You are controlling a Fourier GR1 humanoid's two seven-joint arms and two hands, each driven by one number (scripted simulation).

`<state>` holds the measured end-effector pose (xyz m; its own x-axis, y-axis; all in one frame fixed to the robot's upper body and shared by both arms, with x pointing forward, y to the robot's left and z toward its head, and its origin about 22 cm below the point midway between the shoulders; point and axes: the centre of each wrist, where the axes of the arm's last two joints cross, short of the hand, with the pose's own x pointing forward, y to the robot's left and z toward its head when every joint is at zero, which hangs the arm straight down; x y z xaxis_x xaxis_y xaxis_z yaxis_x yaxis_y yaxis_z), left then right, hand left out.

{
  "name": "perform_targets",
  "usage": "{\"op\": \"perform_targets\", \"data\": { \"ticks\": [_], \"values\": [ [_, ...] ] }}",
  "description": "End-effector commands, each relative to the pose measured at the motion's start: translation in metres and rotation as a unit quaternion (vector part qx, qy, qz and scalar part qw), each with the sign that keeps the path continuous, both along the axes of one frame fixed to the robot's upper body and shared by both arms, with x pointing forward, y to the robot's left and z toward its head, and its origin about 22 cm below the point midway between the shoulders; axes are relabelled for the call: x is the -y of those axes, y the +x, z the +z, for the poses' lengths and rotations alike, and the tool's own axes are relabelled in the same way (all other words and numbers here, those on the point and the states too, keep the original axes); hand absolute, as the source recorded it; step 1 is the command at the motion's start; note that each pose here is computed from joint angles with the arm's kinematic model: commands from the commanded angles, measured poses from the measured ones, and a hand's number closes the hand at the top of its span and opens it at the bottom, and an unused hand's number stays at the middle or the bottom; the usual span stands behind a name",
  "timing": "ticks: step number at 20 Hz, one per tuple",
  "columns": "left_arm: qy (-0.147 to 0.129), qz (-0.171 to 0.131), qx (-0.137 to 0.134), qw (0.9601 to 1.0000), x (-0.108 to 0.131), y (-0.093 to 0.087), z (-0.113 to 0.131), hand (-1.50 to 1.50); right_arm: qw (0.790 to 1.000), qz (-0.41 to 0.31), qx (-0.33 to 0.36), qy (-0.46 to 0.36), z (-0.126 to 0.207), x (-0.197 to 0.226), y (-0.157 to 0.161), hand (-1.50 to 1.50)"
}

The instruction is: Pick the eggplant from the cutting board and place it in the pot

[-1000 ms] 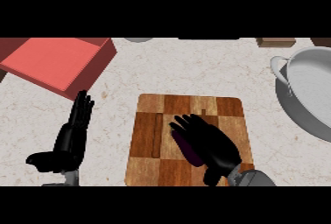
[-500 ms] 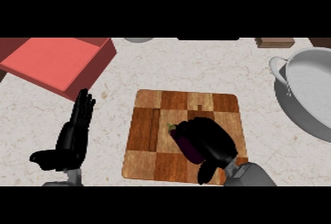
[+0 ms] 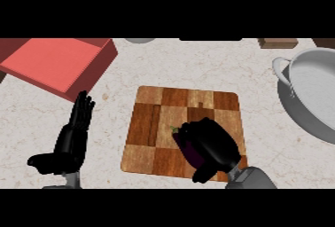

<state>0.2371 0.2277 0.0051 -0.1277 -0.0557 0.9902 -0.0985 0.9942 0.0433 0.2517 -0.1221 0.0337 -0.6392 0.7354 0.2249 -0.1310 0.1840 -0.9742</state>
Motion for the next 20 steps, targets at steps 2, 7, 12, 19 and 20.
{"op": "perform_targets", "data": {
  "ticks": [2, 7, 12, 19, 20],
  "values": [
    [-0.006, 0.000, 0.004, 1.0000, 0.003, -0.005, -0.003, 0.00, 0.994, -0.102, 0.025, 0.021, 0.012, 0.008, 0.027, 1.50],
    [0.001, -0.009, 0.018, 0.9998, 0.008, 0.004, 0.008, 0.00, 0.904, -0.424, -0.057, 0.011, 0.008, 0.068, 0.071, 1.50],
    [-0.001, -0.032, 0.011, 0.9994, 0.011, 0.003, 0.002, 0.00, 0.832, -0.553, 0.011, 0.033, 0.068, 0.047, 0.126, 1.50],
    [-0.004, -0.029, 0.004, 0.9996, 0.010, 0.012, 0.003, 0.00, 0.780, -0.607, 0.149, 0.023, 0.128, 0.013, 0.173, 1.50],
    [-0.004, -0.030, 0.006, 0.9995, 0.001, -0.002, 0.001, 0.00, 0.765, -0.625, 0.157, 0.007, 0.123, -0.007, 0.172, 1.50]
  ]
}}
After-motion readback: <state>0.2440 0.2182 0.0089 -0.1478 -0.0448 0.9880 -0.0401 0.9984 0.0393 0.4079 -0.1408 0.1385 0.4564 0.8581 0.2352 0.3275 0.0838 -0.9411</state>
